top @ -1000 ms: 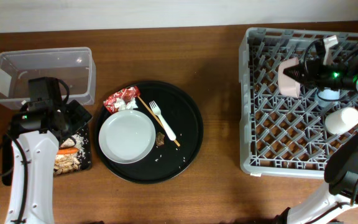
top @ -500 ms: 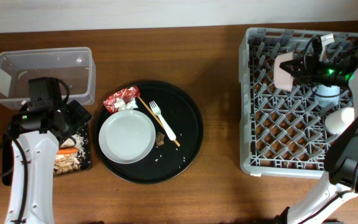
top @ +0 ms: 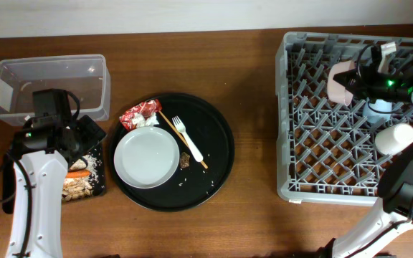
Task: Sort waste into correct bins and load items into the dishwasher rack
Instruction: 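Carry the pink bowl to the rack and set it upright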
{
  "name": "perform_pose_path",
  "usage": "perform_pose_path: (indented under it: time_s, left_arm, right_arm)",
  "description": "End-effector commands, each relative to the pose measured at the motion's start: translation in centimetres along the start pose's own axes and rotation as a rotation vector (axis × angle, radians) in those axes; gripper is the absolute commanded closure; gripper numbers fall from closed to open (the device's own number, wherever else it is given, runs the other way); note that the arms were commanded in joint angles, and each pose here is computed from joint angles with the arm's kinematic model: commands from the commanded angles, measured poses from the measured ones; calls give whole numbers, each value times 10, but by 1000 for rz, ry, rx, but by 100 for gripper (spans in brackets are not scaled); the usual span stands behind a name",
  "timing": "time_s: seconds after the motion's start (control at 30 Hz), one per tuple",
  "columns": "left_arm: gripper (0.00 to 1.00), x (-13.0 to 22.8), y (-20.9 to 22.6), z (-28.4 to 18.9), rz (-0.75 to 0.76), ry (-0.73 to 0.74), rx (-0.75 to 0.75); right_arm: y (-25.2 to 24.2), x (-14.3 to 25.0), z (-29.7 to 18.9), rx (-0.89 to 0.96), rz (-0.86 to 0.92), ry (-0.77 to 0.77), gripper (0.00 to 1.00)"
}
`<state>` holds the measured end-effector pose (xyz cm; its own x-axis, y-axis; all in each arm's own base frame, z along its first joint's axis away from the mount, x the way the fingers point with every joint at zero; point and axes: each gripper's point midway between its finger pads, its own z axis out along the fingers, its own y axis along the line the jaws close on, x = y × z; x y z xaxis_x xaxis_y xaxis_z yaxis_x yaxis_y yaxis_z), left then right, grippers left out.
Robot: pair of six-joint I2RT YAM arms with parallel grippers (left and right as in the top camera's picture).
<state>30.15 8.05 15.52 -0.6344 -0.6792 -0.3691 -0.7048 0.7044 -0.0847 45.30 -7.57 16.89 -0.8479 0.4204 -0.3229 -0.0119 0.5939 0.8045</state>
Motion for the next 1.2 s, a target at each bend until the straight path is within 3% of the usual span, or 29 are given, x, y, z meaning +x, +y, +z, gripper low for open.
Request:
perform_pose_path:
  time_s: [0.0, 0.13, 0.2, 0.3, 0.63, 0.8, 0.97, 1.17]
  left_arm:
    - [1, -7, -2, -9, -4, -29, 18]
    - [1, -7, -2, -9, -4, -29, 18]
    - [1, -7, -2, -9, -4, -29, 18]
    - [1, -7, -2, -9, -4, -29, 18]
    - [1, -7, -2, -9, -4, -29, 18]
    - [1, -7, -2, -9, -4, -29, 18]
    - [1, -7, -2, -9, -4, -29, 18]
    - [1, -7, -2, -9, -4, -29, 18]
  right_arm:
    - [-47, 13, -2, 152, 99, 32, 91]
    - [-26, 11, 0, 27, 105, 25, 96]
    - [9, 4, -3, -176, 92, 0, 96]
    - [28, 1, -7, -293, 81, -14, 96]
    - [-6, 12, 0, -83, 119, 26, 96]
    - [-33, 20, -1, 75, 142, 53, 89]
    - [-34, 19, -2, 84, 164, 52, 89]
    - [-19, 11, -17, 131, 168, 56, 76]
